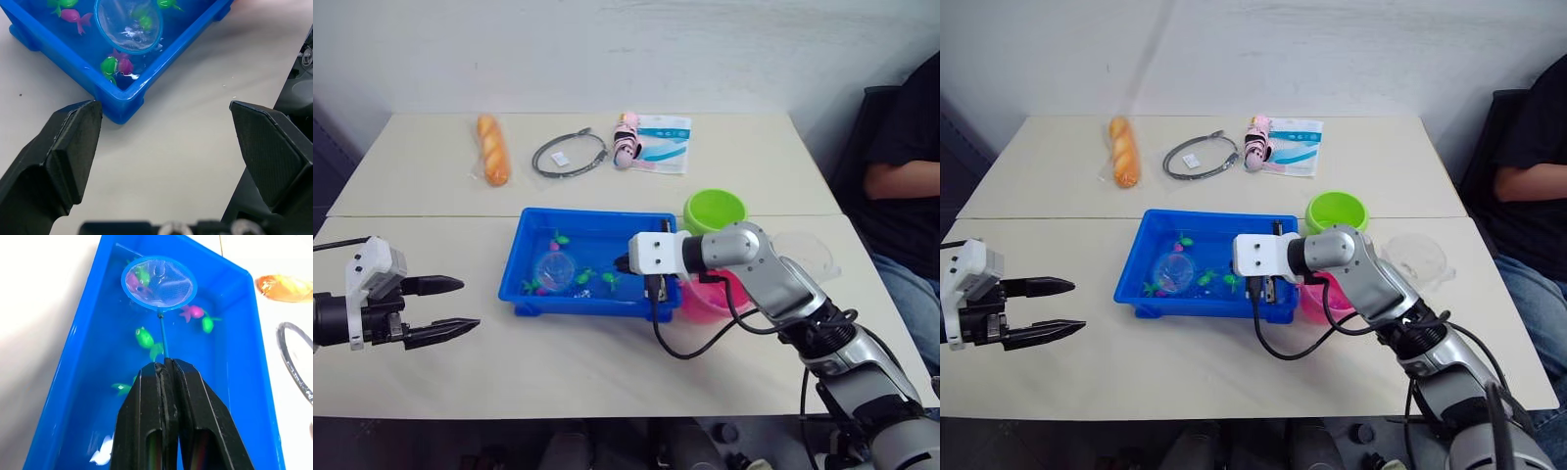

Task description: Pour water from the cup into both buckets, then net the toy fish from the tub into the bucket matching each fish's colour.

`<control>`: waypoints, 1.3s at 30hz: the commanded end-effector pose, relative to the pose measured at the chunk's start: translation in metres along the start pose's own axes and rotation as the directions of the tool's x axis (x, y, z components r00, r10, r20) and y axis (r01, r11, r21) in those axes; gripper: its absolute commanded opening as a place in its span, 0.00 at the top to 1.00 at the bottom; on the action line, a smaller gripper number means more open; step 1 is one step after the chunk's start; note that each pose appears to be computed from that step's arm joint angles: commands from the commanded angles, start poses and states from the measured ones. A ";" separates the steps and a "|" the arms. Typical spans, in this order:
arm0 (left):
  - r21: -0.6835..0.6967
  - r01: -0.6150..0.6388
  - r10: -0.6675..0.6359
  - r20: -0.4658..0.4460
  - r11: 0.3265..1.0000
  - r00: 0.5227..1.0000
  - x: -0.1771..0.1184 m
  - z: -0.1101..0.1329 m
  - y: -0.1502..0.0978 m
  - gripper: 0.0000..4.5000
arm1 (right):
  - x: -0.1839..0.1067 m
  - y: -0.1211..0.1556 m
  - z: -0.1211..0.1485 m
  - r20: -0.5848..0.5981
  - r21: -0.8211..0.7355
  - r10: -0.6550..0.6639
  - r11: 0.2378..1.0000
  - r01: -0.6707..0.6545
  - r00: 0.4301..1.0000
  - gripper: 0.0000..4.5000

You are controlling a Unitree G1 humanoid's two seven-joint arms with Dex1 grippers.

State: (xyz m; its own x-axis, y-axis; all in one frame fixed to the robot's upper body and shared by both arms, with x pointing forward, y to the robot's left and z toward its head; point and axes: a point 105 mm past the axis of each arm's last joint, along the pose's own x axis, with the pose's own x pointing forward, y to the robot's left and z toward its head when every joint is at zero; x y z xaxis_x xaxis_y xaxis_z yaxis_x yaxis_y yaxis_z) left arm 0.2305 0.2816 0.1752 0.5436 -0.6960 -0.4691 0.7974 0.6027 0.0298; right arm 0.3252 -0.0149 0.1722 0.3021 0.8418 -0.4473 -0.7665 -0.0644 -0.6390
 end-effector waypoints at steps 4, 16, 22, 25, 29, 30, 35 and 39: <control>0.032 -0.029 0.029 0.016 0.999 0.999 -0.004 0.004 0.006 0.00 | 0.016 -0.015 0.008 0.012 -0.121 -0.038 0.992 0.039 0.999 1.00; 0.050 -0.040 0.038 0.033 0.998 0.999 0.000 0.008 0.008 0.00 | 0.030 -0.021 -0.007 -0.045 -0.276 -0.044 0.961 0.030 0.998 1.00; 0.051 -0.044 0.042 0.037 0.998 0.998 0.001 0.008 0.008 0.00 | 0.021 -0.020 -0.021 -0.089 -0.326 -0.045 0.945 0.013 0.995 1.00; 0.056 -0.043 0.041 0.040 0.997 0.998 0.002 0.009 0.009 0.00 | 0.023 -0.016 -0.022 -0.088 -0.337 -0.038 0.941 0.006 0.995 1.00; 0.064 -0.042 0.039 0.044 0.997 0.998 0.004 0.012 0.010 0.00 | 0.023 -0.013 -0.023 -0.092 -0.368 -0.028 0.930 -0.008 0.995 1.00; 0.065 -0.041 0.039 0.044 0.997 0.998 0.004 0.012 0.011 0.00 | 0.022 -0.013 -0.023 -0.094 -0.378 -0.033 0.926 -0.005 0.995 1.00; 0.073 -0.035 0.032 0.045 0.997 0.998 0.006 0.014 0.011 0.00 | 0.010 -0.016 -0.030 -0.124 -0.325 -0.022 0.946 -0.020 0.992 1.00; 0.078 -0.031 0.028 0.047 0.996 0.999 0.008 0.014 0.012 0.00 | 0.009 -0.004 -0.021 -0.057 -0.124 0.038 0.991 -0.045 0.998 1.00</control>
State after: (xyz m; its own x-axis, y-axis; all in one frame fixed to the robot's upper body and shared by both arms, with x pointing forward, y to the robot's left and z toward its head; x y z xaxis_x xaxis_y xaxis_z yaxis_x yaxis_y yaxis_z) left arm 0.2468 0.2768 0.1779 0.5666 -0.6950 -0.4426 0.7984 0.5959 0.0864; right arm 0.3513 -0.0262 0.1442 0.3432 0.7627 -0.5482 -0.6728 -0.2076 -0.7101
